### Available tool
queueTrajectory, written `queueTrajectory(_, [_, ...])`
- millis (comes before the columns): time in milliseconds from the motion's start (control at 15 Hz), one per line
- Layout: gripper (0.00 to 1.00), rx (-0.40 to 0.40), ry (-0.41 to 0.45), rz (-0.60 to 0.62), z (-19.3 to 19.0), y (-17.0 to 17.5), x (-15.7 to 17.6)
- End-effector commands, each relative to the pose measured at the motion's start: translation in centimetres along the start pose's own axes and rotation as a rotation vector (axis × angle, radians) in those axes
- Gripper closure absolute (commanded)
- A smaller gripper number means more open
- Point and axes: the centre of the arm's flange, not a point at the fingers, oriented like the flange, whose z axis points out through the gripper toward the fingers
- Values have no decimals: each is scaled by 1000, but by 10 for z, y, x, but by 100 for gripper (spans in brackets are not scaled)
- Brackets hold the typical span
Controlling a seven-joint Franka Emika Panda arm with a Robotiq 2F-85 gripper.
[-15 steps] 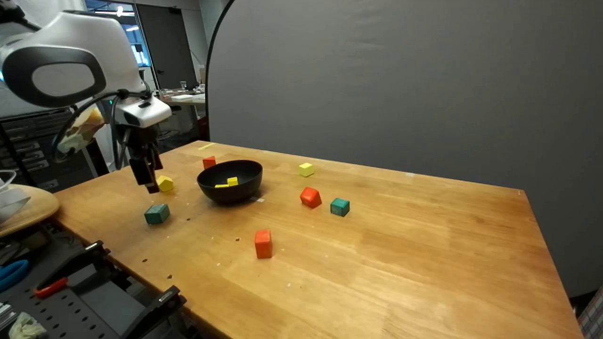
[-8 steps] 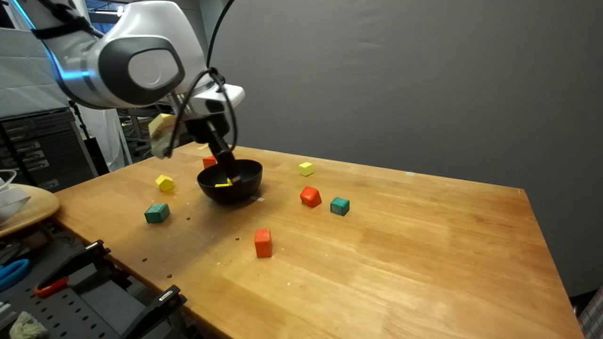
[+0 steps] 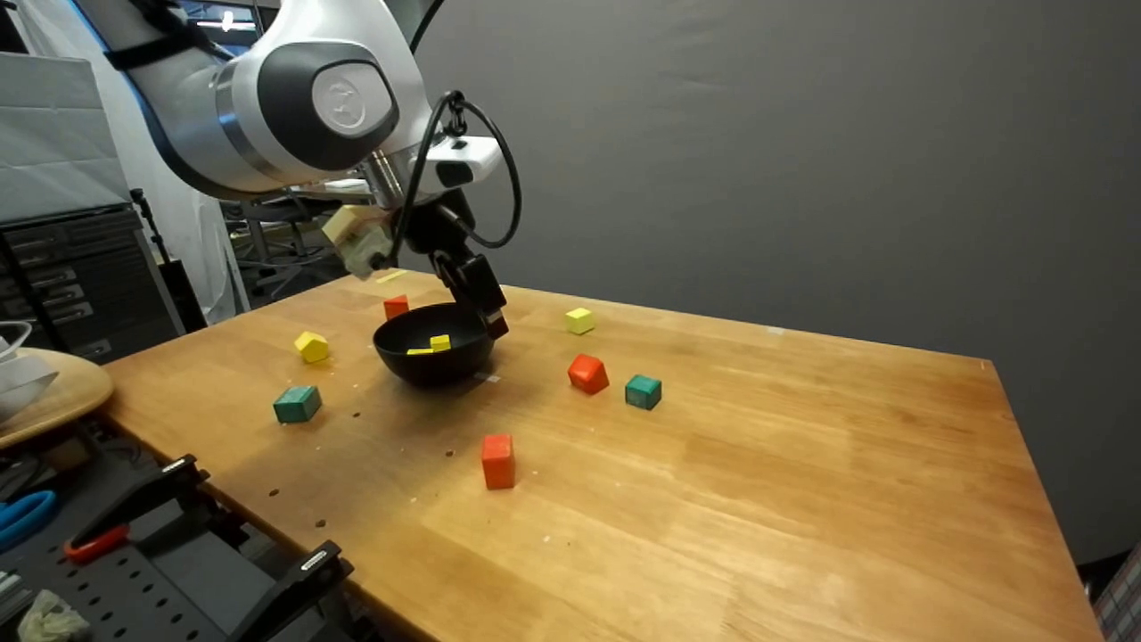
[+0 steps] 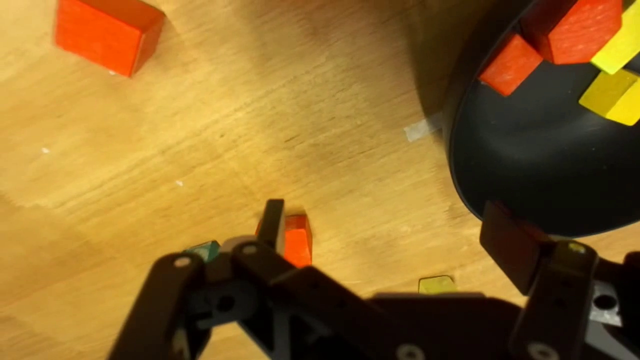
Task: Take the blocks out of the bowl and place them on the table
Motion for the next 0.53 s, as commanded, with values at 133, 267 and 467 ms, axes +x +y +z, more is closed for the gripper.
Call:
queueTrajectory(133, [0,-84,93,-128,-1,-14,15])
queueTrajectory(267, [0,-138,120,-241,-2,-29,32])
queueTrajectory(467, [0,-189,101,-370,1,-65,38])
